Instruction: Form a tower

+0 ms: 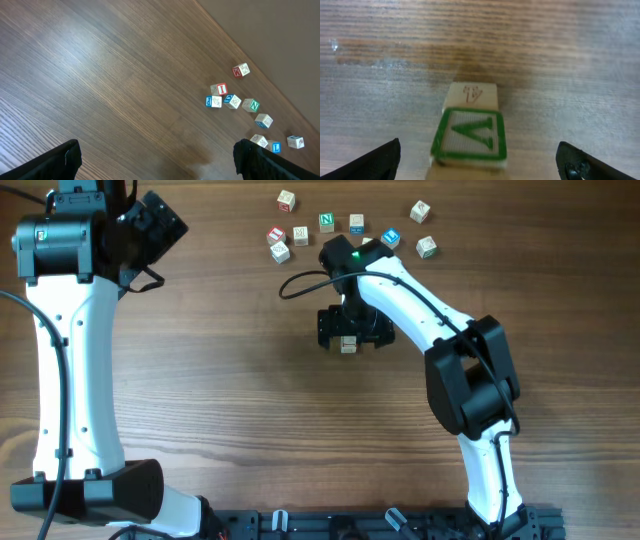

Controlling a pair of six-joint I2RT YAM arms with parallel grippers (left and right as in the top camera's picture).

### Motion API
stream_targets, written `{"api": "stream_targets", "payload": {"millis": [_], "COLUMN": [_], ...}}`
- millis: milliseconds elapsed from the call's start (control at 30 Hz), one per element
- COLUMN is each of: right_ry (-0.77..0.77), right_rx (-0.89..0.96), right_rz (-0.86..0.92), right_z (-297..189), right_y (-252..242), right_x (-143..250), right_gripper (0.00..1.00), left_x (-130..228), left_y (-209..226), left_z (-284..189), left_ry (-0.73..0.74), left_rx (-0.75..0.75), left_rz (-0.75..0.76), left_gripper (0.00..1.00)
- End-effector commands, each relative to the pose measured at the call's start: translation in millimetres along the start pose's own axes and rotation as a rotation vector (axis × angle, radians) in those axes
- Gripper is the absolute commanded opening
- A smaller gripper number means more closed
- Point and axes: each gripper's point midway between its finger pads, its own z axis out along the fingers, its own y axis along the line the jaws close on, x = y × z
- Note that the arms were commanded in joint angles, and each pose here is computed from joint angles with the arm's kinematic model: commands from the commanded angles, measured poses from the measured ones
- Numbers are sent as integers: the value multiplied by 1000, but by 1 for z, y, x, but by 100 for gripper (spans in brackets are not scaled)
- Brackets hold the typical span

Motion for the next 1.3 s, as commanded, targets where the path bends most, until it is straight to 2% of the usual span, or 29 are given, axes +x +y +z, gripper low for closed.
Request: {"api": "stream_targets", "payload": {"millis": [0,100,167,233,367,400,467,633,833,1100,1267], "right_ry": [-32,8,67,70,29,42,80,34,-61,-30,-39], "right_rx": [-26,-13,-75,-123,-143,-128,-91,-78,-64,-54,-69], "right_rz": [142,384,538,625,616,671,905,1068,1122,1142,1148], "right_z": [-41,-56,-57,-57,-56,-55,-50,-38,-38,-8,-9], "right_y": [8,5,18,27,30,27,22,17,8,6,7], "right_x": [-3,9,15,10,0,3,10,0,-14,-9,-13], "right_gripper": [100,100,100,100,100,100,100,100,100,100,91], "left_x": [-3,-3,-3,-3,-3,-3,-3,-3,-3,-3,-3], "left_y": [3,3,3,3,3,3,3,3,3,3,3], "left_z": [-1,-1,0,-1,-1,0,0,-1,-1,-1,-1], "left_ry": [-11,-11,-11,-11,-11,-11,-11,-11,-11,-11,-11], "left_rx": [-10,-10,-10,-10,-10,-10,-11,-10,-10,-10,-10], "left_rz": [4,4,4,4,4,4,4,4,4,4,4], "left_gripper": [100,100,100,100,100,100,100,100,100,100,100]}}
